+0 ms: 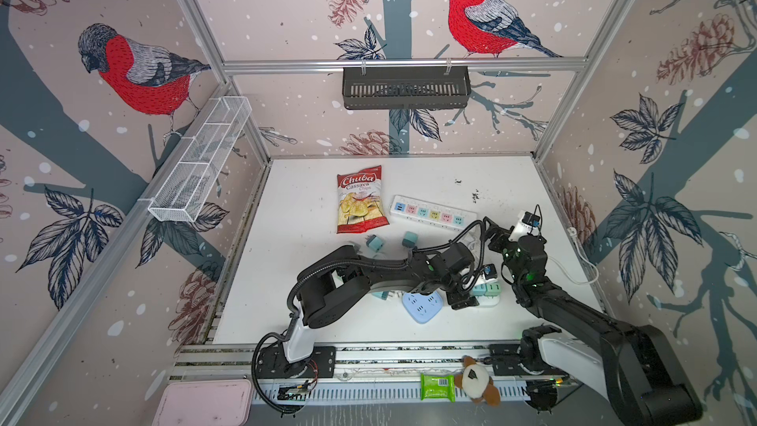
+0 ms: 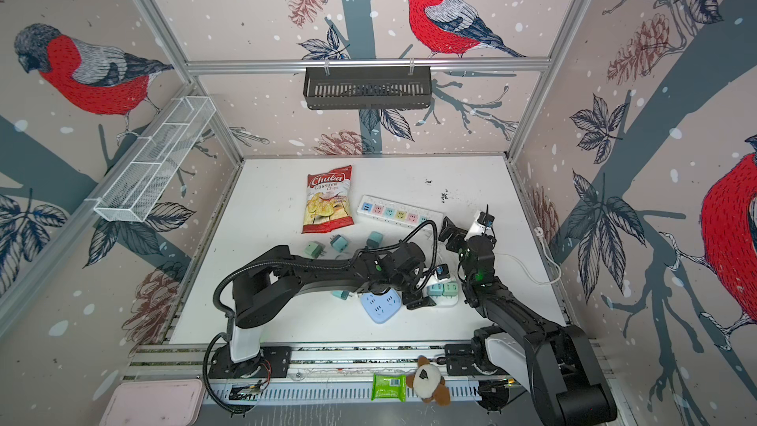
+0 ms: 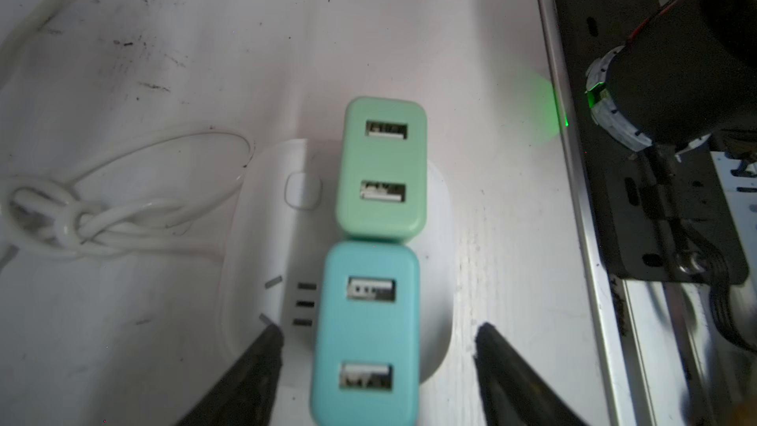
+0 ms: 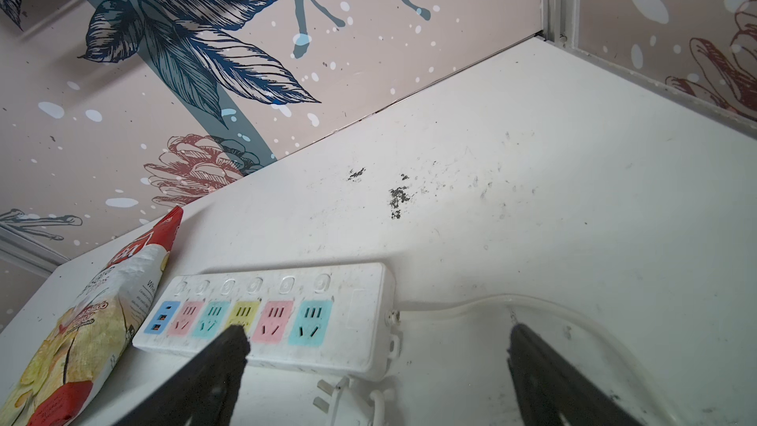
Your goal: Insert the plug
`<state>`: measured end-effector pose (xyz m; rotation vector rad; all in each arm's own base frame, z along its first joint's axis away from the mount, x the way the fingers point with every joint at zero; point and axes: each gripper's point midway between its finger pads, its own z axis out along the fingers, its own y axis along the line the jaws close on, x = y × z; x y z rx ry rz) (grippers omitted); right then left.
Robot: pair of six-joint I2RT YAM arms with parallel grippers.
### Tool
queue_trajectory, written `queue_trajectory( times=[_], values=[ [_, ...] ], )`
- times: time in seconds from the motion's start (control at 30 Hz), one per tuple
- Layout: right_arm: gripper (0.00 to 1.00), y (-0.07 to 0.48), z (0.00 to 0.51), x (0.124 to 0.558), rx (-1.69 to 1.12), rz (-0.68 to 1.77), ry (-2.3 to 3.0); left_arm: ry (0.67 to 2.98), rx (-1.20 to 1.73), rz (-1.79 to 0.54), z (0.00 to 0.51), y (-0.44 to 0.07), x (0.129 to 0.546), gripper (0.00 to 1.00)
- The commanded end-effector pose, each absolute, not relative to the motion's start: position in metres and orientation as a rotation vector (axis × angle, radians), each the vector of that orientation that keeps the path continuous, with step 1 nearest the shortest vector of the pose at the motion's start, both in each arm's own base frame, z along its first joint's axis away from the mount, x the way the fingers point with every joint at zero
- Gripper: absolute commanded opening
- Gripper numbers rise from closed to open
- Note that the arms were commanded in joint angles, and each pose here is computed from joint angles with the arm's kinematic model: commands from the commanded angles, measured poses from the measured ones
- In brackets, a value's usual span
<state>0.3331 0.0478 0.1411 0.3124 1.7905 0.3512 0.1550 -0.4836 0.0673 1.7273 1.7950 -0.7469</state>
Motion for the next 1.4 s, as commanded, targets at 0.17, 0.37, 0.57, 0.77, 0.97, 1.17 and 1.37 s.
queue_trajectory(
  times=[0.17,0.37,0.57,0.77,0.97,1.17,1.37],
  values=[
    [1.0,0.048,0.144,0.334,0.318,0.354,1.778,1.656,1.493,-0.74,0.147,-0.466,0.166,0.99],
    [1.0,0.05,0.144,0.334,0.307,0.359,1.78,1.519,1.061,-0.644,0.215,-0.406,0.195,0.99],
    [1.0,0.058,0.145,0.335,0.268,0.341,1.786,1.507,0.365,-0.503,0.252,-0.272,0.254,0.99],
    [0.96,0.087,0.147,0.34,0.143,0.324,1.838,1.585,-0.194,-0.219,0.229,-0.16,0.284,0.99],
    [0.9,0.164,0.153,0.32,-0.08,0.222,2.008,1.607,-0.499,-0.133,0.205,-0.112,0.292,0.99],
    [0.83,0.262,0.128,0.27,-0.395,0.32,2.18,1.66,-0.564,-0.118,0.185,-0.103,0.301,0.99],
    [0.8,0.318,0.102,0.22,-0.596,0.401,2.267,1.682,-0.67,-0.168,0.162,-0.083,0.306,0.99]
  ],
)
